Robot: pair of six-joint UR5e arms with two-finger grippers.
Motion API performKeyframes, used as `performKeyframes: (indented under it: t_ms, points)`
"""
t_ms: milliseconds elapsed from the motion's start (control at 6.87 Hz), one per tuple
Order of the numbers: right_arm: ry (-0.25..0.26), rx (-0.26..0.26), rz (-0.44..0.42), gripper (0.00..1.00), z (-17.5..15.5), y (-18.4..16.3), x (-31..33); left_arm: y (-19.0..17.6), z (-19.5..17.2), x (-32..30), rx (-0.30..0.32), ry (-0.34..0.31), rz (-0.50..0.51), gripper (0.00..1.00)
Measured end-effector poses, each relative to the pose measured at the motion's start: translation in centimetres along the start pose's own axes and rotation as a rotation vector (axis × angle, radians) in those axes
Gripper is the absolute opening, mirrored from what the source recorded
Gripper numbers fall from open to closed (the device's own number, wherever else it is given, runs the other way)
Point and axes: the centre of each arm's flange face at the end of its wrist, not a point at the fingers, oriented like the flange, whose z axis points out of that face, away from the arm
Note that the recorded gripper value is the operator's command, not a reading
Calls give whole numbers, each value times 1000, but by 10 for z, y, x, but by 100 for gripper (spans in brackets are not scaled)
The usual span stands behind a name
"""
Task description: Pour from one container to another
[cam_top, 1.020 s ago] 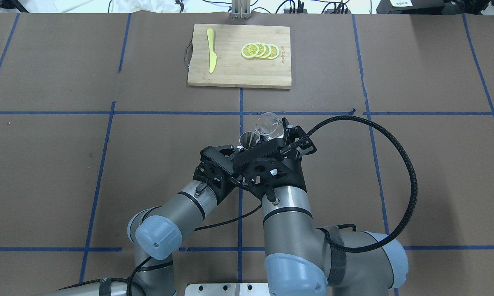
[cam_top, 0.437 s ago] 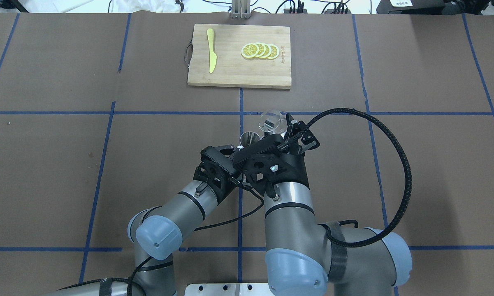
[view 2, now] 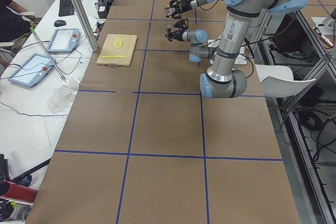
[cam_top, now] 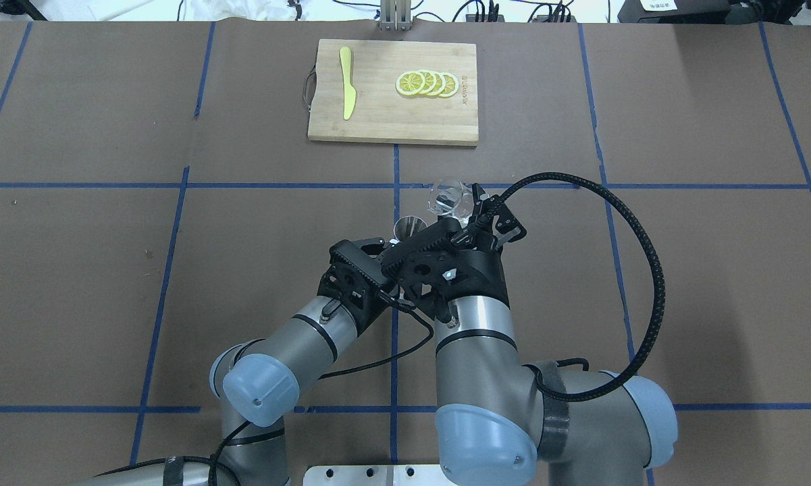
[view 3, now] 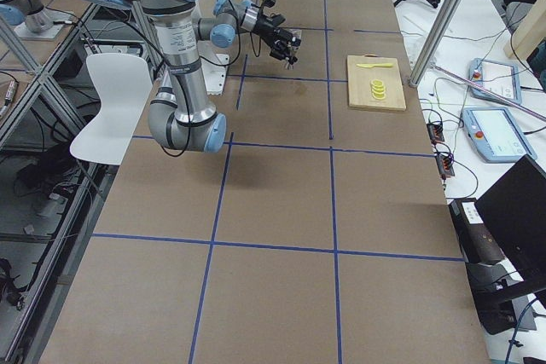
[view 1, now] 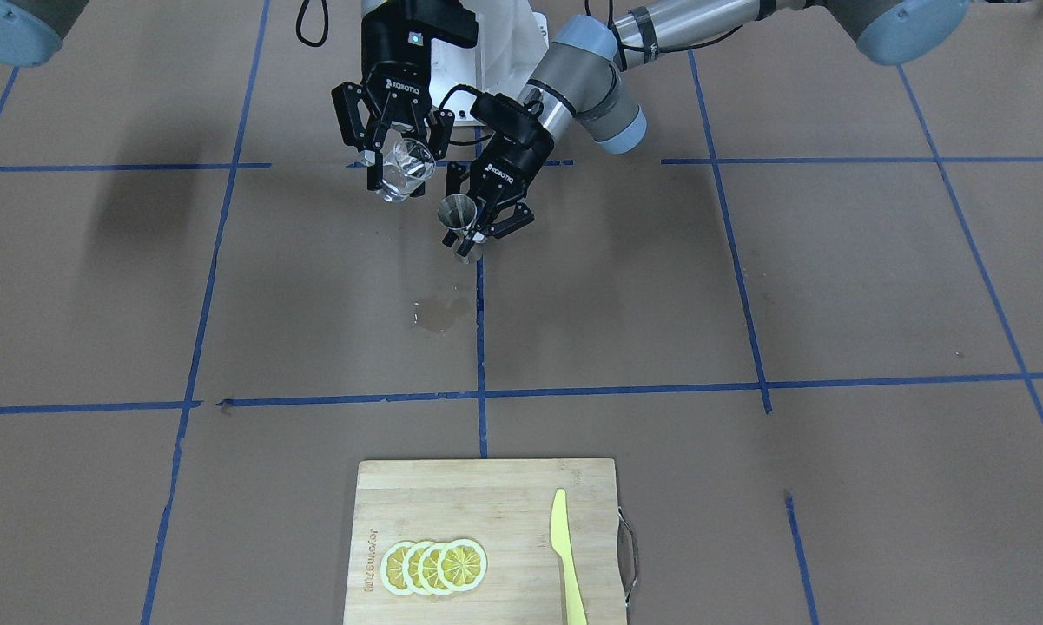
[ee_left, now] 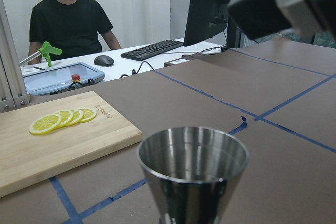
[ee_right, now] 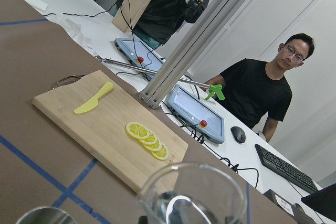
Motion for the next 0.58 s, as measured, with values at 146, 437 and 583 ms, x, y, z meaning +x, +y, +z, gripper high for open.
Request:
performKeyframes:
  t_ms: [146,437,583]
  points:
    - [2,1,-15,0,0,0,0,-1,0,0,1,1,-1,0]
    - [7,-3,-40,0,1,1,0,-3,1,3,4,2,-3,0]
    - [9,-4,-48,0,1,1,1,-4,3,5,6,3,-4,0]
